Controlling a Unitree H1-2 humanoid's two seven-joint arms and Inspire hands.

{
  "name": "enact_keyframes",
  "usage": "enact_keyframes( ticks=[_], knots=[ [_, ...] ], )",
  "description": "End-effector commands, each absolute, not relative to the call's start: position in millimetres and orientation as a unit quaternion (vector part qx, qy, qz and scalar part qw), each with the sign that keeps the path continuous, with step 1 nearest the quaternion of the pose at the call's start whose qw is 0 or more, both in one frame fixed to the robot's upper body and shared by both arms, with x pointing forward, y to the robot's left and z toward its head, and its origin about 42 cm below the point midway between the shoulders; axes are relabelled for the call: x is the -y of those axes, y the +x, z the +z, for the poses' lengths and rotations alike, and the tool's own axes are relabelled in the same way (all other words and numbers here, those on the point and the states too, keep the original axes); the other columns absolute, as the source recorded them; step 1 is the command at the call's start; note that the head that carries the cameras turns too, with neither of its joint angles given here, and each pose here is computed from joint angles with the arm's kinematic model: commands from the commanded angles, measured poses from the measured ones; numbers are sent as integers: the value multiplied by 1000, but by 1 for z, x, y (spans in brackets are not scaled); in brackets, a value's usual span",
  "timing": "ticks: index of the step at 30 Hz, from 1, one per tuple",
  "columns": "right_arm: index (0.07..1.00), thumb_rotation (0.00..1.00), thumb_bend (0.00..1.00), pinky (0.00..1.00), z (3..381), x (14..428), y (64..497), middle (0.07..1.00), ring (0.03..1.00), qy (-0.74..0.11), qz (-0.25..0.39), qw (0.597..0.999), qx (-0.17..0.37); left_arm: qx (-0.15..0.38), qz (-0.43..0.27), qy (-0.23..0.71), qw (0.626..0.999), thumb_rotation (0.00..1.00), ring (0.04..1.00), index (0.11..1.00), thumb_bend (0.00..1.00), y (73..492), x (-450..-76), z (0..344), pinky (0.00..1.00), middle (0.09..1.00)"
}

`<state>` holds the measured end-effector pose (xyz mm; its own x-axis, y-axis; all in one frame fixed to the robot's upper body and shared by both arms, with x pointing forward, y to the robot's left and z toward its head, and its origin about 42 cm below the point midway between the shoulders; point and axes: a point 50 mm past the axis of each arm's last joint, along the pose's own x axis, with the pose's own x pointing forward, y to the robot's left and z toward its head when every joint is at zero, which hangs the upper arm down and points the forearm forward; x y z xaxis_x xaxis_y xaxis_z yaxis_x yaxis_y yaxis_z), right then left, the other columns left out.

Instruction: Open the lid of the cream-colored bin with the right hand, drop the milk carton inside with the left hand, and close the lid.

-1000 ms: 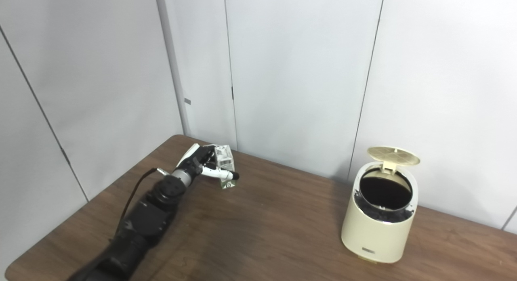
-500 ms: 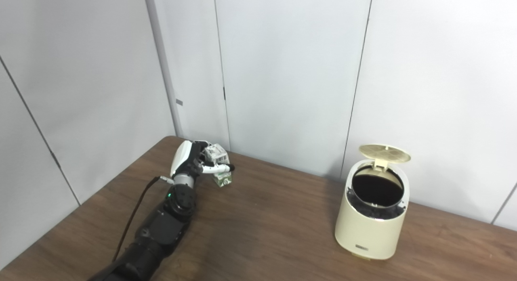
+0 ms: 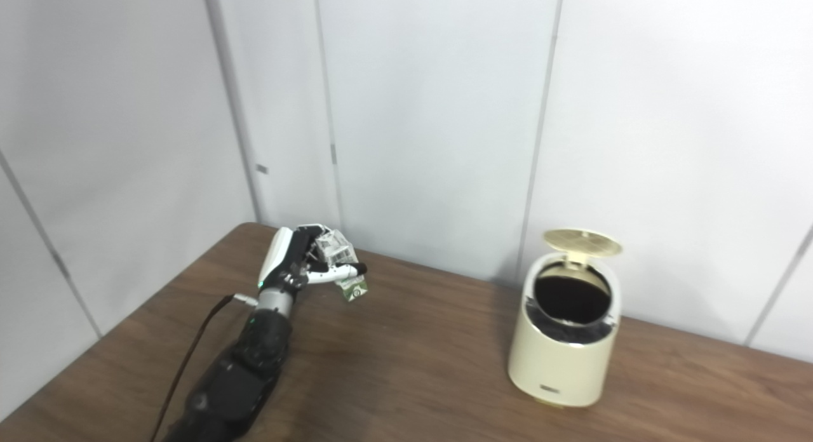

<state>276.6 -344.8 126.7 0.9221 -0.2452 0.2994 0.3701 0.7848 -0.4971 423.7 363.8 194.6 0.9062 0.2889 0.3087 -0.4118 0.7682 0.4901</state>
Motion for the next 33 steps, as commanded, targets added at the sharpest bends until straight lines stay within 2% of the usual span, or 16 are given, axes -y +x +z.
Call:
enact_keyframes(
  ticks=[1,2,6,7,8,9,14,15,16,18,21,27,30,31,32,33],
  knots=[
    [497,175,482,246,103,313,274,532,374,-256,-155,950,89,222,169,269,922,0,464,455,521,427,-349,247,433,509],
    [497,173,482,179,104,308,276,515,279,-249,-153,952,89,239,162,265,920,0,474,453,520,422,-341,253,452,511],
    [496,160,481,130,107,292,285,564,208,-225,-137,960,95,288,140,253,913,0,488,457,521,404,-319,274,472,512],
    [495,157,480,280,108,288,287,598,397,-219,-131,962,96,301,134,250,910,0,491,460,521,400,-313,279,488,509],
    [494,152,479,395,109,285,289,625,528,-215,-126,964,97,308,130,248,909,0,492,463,521,398,-310,281,504,506],
    [494,150,479,449,108,280,291,636,583,-210,-124,964,102,317,123,240,909,0,485,465,521,395,-304,285,498,503],
    [493,146,477,509,107,265,296,656,627,-223,-111,961,123,327,108,224,912,0,460,467,522,391,-288,290,454,499],
    [566,165,322,505,107,263,296,662,625,-229,-109,958,133,331,106,223,911,0,461,466,513,391,-283,290,419,497],
    [608,175,236,505,107,262,296,660,622,-233,-107,956,143,335,102,223,910,0,463,465,508,390,-278,289,396,495],
    [632,125,198,492,109,258,297,655,612,-233,-105,955,151,345,91,226,906,0,482,461,505,388,-269,288,421,488],
    [652,27,213,465,112,251,295,644,594,-231,-107,955,150,368,69,225,900,0,494,464,503,385,-258,289,454,477],
    [656,0,278,479,114,243,291,642,602,-228,-110,957,143,433,32,234,870,0,480,468,504,385,-233,290,415,477],
    [661,0,282,330,113,240,290,572,482,-228,-108,957,141,444,28,242,862,0,484,465,504,390,-225,284,414,482],
    [668,0,288,280,113,239,289,525,418,-224,-106,959,136,447,28,240,862,0,485,464,504,392,-221,281,416,483],
    [681,0,297,194,113,238,288,422,294,-218,-106,961,133,448,27,234,862,0,486,464,504,395,-217,279,419,484],
    [688,0,308,153,113,237,288,377,238,-214,-106,962,131,449,26,228,864,0,486,465,504,397,-213,276,422,483]
  ],
)
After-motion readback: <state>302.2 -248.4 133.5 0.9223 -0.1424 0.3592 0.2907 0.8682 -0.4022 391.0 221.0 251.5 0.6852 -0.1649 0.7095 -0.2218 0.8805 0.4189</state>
